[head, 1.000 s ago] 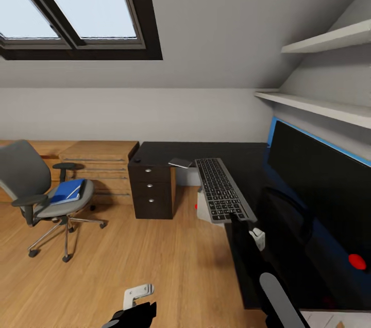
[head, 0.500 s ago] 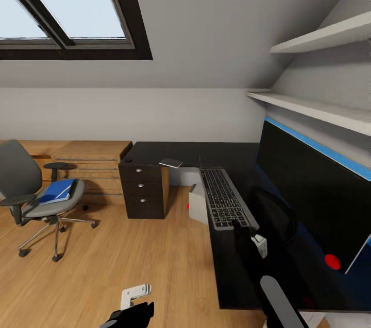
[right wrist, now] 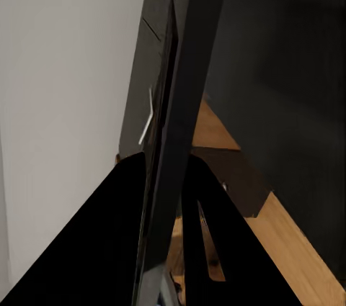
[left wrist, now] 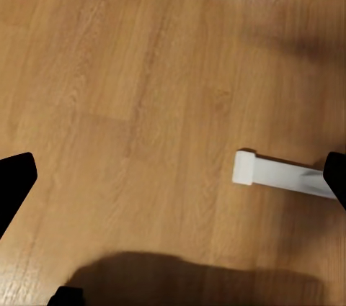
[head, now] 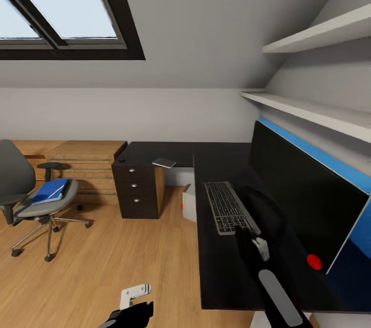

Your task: In the bedroom, organize the workspace by keeping the computer under the desk, ensuring the monitor is on the desk, placing the keyboard on the desk next to the monitor, placing the mouse on the desk next to the keyboard, moving the folder from the swivel chair onto the desk next to the mouse, stacking the notebook on top of the folder with the pen on top of the notebook, and positioning the swivel chair next to the desk.

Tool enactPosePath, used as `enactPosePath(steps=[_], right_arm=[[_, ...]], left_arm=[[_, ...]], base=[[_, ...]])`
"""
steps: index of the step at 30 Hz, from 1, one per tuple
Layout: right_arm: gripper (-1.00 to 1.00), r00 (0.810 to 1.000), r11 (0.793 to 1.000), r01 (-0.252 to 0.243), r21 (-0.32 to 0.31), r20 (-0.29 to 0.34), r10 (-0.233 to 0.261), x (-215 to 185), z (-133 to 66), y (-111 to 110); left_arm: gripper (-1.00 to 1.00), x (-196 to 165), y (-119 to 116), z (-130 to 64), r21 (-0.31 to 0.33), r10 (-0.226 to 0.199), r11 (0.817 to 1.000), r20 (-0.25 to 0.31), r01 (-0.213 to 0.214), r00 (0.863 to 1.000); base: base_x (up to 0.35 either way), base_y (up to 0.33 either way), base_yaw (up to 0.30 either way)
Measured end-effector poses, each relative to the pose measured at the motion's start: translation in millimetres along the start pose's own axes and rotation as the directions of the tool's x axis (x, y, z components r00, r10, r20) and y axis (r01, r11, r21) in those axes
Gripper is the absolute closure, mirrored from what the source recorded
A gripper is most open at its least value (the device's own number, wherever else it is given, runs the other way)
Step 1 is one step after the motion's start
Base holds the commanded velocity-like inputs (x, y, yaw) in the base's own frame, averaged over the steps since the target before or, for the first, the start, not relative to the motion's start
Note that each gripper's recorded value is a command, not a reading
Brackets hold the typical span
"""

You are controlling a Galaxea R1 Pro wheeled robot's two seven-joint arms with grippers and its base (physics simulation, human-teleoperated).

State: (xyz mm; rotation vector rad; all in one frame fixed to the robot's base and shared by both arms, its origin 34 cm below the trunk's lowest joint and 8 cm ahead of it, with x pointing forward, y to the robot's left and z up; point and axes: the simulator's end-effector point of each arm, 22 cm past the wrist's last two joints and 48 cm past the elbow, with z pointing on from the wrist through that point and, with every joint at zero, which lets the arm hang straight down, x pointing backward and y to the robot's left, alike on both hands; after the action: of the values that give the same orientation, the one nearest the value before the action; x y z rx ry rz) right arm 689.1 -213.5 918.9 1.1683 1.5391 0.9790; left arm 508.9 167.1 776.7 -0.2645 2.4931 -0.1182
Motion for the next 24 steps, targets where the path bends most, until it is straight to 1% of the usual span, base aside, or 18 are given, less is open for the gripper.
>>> enactPosePath(steps=[4,8,13,18,21,24], right_arm=[[1.00,1.000,1.000,-0.010,0.009,0.019,0.009,-8.9,1.3,-3.5],[1.00,1.000,1.000,-0.019,0.025,0.020,0.018,-7.2,1.5,-9.8],[1.00,1.000,0.999,-0.026,0.026,0.016,0.026,-4.0,1.6,-10.2],[1.00,0.999,0.999,-0.035,0.025,0.016,0.034,-1.2,1.3,-9.0],[1.00,0.998,0.999,-0.041,0.028,0.038,0.040,-3.5,1.4,-9.7],[1.00,0.997,0.998,-0.047,0.051,0.066,0.044,-4.8,0.9,-20.4]], left_arm=[[-1.00,-0.3,0.0,-0.1,0.001,0.000,1.000,0.000,0.000,1.000],[-1.00,-1.9,0.6,-0.7,0.001,-0.002,1.000,0.002,0.002,1.000],[-1.00,-4.7,1.4,-1.6,0.001,-0.007,1.000,0.008,0.007,1.000],[-1.00,-13.2,2.5,-4.8,0.002,-0.011,1.000,0.028,0.011,1.000],[-1.00,-16.1,10.0,-4.6,-0.007,-0.004,1.000,0.034,0.005,0.999],[-1.00,-17.2,12.5,-4.6,-0.009,-0.002,1.000,0.035,0.002,0.999]], base=[[0.000,-0.148,0.000],[0.000,-0.017,0.000],[0.013,0.000,0.000],[0.213,0.000,0.000],[0.127,0.000,0.000],[0.033,0.000,0.000]])
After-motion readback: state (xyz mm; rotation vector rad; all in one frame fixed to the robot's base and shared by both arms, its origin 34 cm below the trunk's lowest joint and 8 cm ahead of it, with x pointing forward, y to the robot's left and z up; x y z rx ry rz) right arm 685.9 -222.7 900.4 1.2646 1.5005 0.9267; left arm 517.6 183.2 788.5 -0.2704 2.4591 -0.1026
